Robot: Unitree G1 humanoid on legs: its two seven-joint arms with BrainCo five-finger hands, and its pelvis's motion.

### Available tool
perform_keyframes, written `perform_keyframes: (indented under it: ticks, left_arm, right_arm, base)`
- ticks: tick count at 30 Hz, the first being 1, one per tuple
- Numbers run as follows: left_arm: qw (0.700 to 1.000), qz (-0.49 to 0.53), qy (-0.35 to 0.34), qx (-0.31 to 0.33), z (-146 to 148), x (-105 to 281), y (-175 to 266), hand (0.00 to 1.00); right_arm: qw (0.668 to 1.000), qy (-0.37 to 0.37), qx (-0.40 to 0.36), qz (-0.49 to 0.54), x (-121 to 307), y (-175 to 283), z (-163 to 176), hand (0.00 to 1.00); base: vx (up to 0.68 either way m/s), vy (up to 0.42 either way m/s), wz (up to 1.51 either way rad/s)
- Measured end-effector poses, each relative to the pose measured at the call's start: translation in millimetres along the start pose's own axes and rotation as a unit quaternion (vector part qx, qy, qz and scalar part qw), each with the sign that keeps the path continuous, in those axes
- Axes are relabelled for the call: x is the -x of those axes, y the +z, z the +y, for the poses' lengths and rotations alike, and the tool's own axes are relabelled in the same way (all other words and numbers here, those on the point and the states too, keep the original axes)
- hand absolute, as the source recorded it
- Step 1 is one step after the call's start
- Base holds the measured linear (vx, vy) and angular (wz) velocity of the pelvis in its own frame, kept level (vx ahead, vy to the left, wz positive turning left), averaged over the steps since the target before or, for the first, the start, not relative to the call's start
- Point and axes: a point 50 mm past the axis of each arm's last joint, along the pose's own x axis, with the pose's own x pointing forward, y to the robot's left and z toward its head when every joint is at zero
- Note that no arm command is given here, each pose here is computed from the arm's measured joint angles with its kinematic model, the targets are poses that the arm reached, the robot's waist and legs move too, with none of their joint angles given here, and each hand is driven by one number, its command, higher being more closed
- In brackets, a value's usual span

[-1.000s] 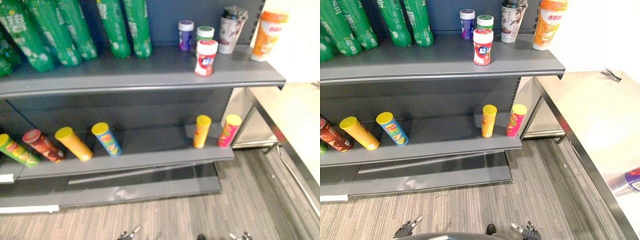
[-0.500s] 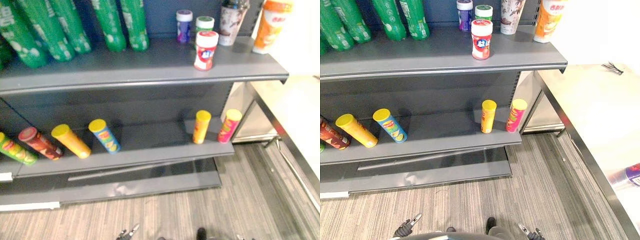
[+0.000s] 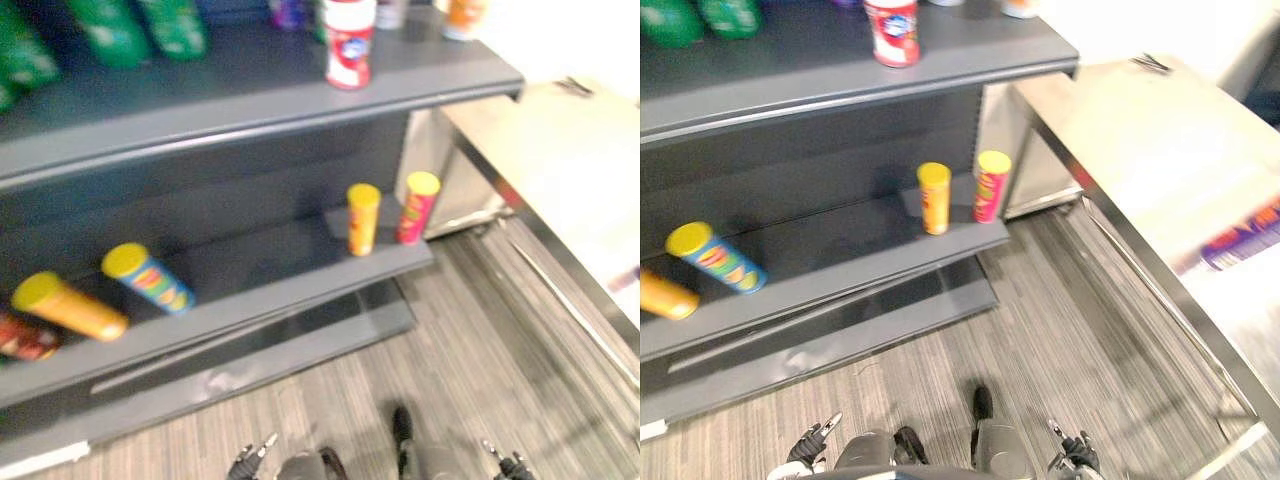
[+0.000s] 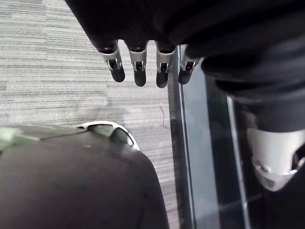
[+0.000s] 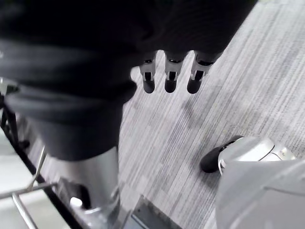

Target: Put the gum and the chips on the shelf.

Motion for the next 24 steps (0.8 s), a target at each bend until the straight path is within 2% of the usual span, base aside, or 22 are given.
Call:
perform_keyframes:
  ticks: [4,9,14,18,24]
  left_arm:
    - [1.000,-0.020,-0.003,0.006,-1,-1,10,0.00]
    - [0.999,-0.032,-0.005,0.020,0,-3,17,0.00]
    - [0.999,-0.011,-0.039,0.020,-24,-2,6,0.00]
    - [0.999,-0.007,-0.037,0.024,-22,-2,6,0.00]
    - [0.999,0.002,-0.021,0.038,-17,-2,1,0.00]
  right_arm:
    - [1.000,0.000,0.007,0.012,1,-6,3,0.00]
    - [1.000,0.013,0.019,0.008,-3,1,12,0.00]
    - [1.000,0.004,0.028,-0.002,-5,10,3,0.00]
    - [1.000,-0.021,0.021,0.008,-4,7,-13,0.00]
    - [1.000,-0.021,0.003,0.013,-4,4,-12,0.00]
  base:
    - [0.02,0.043,-1.49]
    - [0.04,-0.169,-1.07]
    - [-0.04,-0.156,-0.42]
    - [-0.08,-0.044,-0.01]
    - [-0.04,-0.036,0.05]
